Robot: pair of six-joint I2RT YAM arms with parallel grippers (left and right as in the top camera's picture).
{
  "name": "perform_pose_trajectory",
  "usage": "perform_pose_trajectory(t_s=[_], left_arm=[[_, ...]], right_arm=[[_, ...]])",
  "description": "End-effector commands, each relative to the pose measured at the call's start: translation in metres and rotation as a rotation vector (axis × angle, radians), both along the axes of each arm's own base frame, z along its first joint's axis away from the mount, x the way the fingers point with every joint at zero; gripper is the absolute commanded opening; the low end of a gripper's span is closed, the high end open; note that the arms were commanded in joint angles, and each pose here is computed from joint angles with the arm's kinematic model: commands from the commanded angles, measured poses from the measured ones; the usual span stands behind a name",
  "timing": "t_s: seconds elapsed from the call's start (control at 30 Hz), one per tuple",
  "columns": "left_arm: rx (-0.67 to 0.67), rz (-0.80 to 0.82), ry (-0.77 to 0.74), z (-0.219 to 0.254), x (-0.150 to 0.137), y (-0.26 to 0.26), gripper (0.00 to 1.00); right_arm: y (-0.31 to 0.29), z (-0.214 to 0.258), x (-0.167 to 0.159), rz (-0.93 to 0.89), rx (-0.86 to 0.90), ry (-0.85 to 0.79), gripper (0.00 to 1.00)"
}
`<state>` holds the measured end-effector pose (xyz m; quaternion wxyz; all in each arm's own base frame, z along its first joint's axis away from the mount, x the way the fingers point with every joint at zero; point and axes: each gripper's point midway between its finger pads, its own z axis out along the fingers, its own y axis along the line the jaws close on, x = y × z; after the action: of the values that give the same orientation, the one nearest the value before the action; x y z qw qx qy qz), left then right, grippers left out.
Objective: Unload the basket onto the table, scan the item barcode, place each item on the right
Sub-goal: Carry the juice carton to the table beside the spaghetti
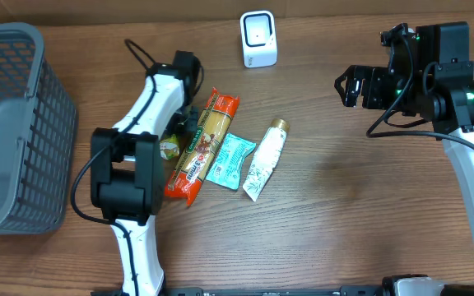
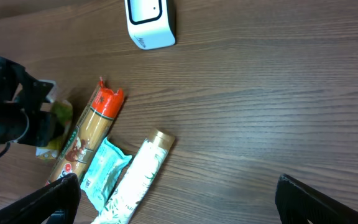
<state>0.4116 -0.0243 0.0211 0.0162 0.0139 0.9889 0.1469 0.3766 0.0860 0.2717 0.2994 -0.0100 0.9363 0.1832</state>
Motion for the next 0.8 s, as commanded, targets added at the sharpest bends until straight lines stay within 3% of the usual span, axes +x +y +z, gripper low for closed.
perform_pose_trajectory(t_s=[0.0,0.07,0.17,0.2,0.23,0.5,0.63,0.77], left_arm=[[-0.149,-0.059,0.090,-0.034,-0.015,-0.057,0.09],[-0.226,-0.082,0.108,-0.036,-0.021,-0.081,0.14],[-0.362,-0.109,0.140,-0.035,-0.030,-0.117,0.41],[-0.392,-0.116,0.148,-0.035,-0.033,-0.125,0.75],[-0.410,-0.123,0.156,-0.034,-0.036,-0.132,1.00],[-0.446,-0.079,0.184,-0.022,-0.042,-0.140,1.00],[-0.473,-0.068,0.121,0.019,-0.019,-0.136,0.99],[-0.509,-0.113,-0.034,0.088,0.014,-0.129,1.00]], right_arm=[[0.000,0.000,0.001,-0.004,-0.003,-0.006,1.00],[0.000,0.000,0.002,-0.004,-0.003,-0.006,1.00],[0.000,0.000,0.001,-0.004,-0.003,-0.005,1.00],[0.000,0.000,0.001,-0.004,-0.003,-0.005,1.00],[0.000,0.000,0.001,-0.004,-0.003,-0.005,1.00],[0.000,0.000,0.001,-0.004,-0.003,-0.004,1.00],[0.000,-0.001,-0.001,-0.004,-0.003,0.006,1.00],[-0.001,-0.009,-0.008,-0.005,-0.007,0.053,1.00]])
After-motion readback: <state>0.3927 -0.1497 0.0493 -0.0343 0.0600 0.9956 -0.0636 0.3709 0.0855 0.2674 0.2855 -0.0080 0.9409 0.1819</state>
